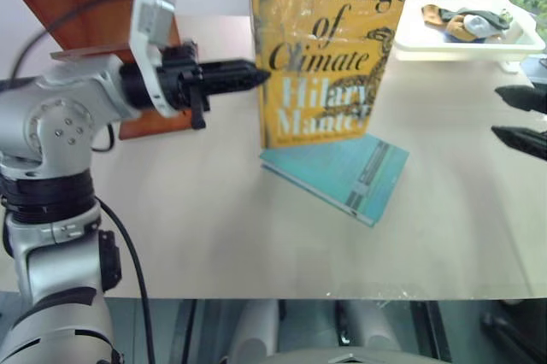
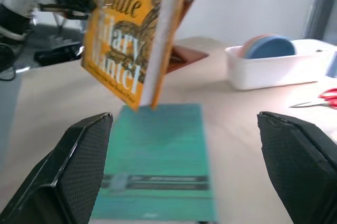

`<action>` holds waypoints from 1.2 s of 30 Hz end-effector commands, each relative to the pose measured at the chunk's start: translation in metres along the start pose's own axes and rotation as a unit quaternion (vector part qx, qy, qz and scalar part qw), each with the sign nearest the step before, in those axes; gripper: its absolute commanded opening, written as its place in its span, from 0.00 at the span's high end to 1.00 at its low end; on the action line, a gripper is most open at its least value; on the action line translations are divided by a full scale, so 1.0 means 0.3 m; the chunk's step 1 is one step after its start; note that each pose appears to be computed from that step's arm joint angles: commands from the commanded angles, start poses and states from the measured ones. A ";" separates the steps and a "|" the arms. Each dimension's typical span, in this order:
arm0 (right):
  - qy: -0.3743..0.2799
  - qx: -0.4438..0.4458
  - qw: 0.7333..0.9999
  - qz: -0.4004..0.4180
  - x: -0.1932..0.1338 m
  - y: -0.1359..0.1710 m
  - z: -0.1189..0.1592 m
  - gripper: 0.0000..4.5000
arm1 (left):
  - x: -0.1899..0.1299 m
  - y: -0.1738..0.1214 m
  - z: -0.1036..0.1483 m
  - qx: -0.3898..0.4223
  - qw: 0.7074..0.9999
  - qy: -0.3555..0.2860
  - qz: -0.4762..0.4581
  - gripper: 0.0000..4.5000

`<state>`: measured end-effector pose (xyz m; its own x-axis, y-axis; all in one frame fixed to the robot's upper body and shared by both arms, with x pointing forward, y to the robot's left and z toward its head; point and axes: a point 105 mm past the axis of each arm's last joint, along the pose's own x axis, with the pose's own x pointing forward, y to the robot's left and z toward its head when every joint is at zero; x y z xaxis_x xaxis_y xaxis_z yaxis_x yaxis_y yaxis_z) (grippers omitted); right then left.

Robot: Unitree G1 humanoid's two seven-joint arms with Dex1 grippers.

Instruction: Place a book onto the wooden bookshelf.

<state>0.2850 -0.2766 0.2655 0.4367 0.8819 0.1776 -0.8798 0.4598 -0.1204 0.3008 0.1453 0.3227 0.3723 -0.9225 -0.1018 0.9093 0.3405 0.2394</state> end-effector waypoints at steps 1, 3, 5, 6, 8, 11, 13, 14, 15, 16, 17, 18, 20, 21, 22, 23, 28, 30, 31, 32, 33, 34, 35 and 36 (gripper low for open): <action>-0.076 0.011 0.997 0.026 -0.001 -0.033 0.070 0.00 | -0.039 0.047 0.099 0.154 0.985 0.057 0.051 0.99; -0.101 0.045 0.993 0.051 0.017 -0.041 0.083 0.00 | -0.060 0.082 0.124 0.225 0.966 0.099 0.077 0.99; -0.128 0.073 0.986 0.081 0.037 -0.037 0.104 0.00 | -0.079 0.109 0.155 0.267 0.951 0.120 0.098 0.99; -0.143 0.086 0.981 0.094 0.045 -0.035 0.117 0.00 | -0.089 0.123 0.171 0.289 0.942 0.128 0.110 0.99; -0.170 0.110 0.972 0.117 0.060 -0.031 0.136 0.00 | -0.111 0.148 0.198 0.320 0.928 0.141 0.132 0.99; -0.179 0.140 0.963 0.144 0.081 -0.018 0.140 0.00 | -0.135 0.171 0.226 0.351 0.910 0.153 0.158 0.99; -0.182 0.153 0.959 0.156 0.089 -0.013 0.143 0.00 | -0.143 0.177 0.236 0.364 0.903 0.156 0.168 0.99; -0.184 0.156 0.957 0.160 0.092 -0.012 0.145 0.00 | -0.149 0.180 0.238 0.369 0.899 0.161 0.173 0.99; -0.186 0.157 0.956 0.162 0.096 -0.013 0.147 0.00 | -0.161 0.187 0.239 0.380 0.890 0.172 0.182 0.99; -0.188 0.157 0.956 0.163 0.100 -0.015 0.148 0.00 | -0.174 0.195 0.241 0.389 0.882 0.183 0.192 0.99; -0.188 0.156 0.956 0.164 0.103 -0.017 0.148 0.00 | -0.185 0.200 0.243 0.394 0.877 0.190 0.199 0.99; -0.188 0.155 0.956 0.163 0.107 -0.020 0.146 0.00 | -0.199 0.206 0.248 0.401 0.870 0.196 0.208 0.99; -0.186 0.152 0.958 0.158 0.109 -0.026 0.141 0.00 | -0.222 0.216 0.254 0.417 0.856 0.212 0.220 0.99; -0.187 0.151 0.958 0.156 0.110 -0.029 0.140 0.00 | -0.232 0.220 0.251 0.421 0.851 0.222 0.221 0.99; -0.188 0.149 0.958 0.155 0.110 -0.032 0.138 0.00 | -0.248 0.230 0.245 0.434 0.838 0.240 0.229 0.99; -0.188 0.147 0.959 0.153 0.111 -0.034 0.136 0.00 | -0.261 0.239 0.239 0.440 0.830 0.251 0.234 0.99; -0.191 0.141 0.959 0.152 0.112 -0.036 0.135 0.00 | -0.333 0.288 0.194 0.441 0.802 0.310 0.257 0.99; -0.191 0.140 0.960 0.151 0.112 -0.037 0.134 0.00 | -0.363 0.304 0.174 0.434 0.790 0.342 0.266 0.99; -0.191 0.140 0.960 0.151 0.112 -0.038 0.134 0.00 | -0.382 0.311 0.161 0.436 0.778 0.366 0.266 0.99; -0.190 0.139 0.960 0.150 0.112 -0.039 0.133 0.00 | -0.408 0.322 0.148 0.431 0.768 0.386 0.273 0.99; -0.189 0.138 0.961 0.150 0.113 -0.039 0.132 0.00 | -0.428 0.328 0.138 0.428 0.762 0.402 0.276 0.99; -0.188 0.138 0.961 0.150 0.113 -0.039 0.132 0.00 | -0.443 0.332 0.132 0.427 0.755 0.413 0.278 0.99; -0.188 0.137 0.961 0.150 0.114 -0.039 0.132 0.00 | -0.457 0.336 0.126 0.422 0.751 0.424 0.280 0.99; -0.188 0.137 0.961 0.151 0.115 -0.038 0.132 0.00 | -0.465 0.338 0.122 0.420 0.748 0.430 0.281 0.99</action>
<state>0.3139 -0.2559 0.2959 0.2010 0.8440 0.4972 -0.9792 0.1580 0.1275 0.3428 0.2942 0.3816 0.9425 -0.1328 -0.3067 0.3188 0.0815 0.9443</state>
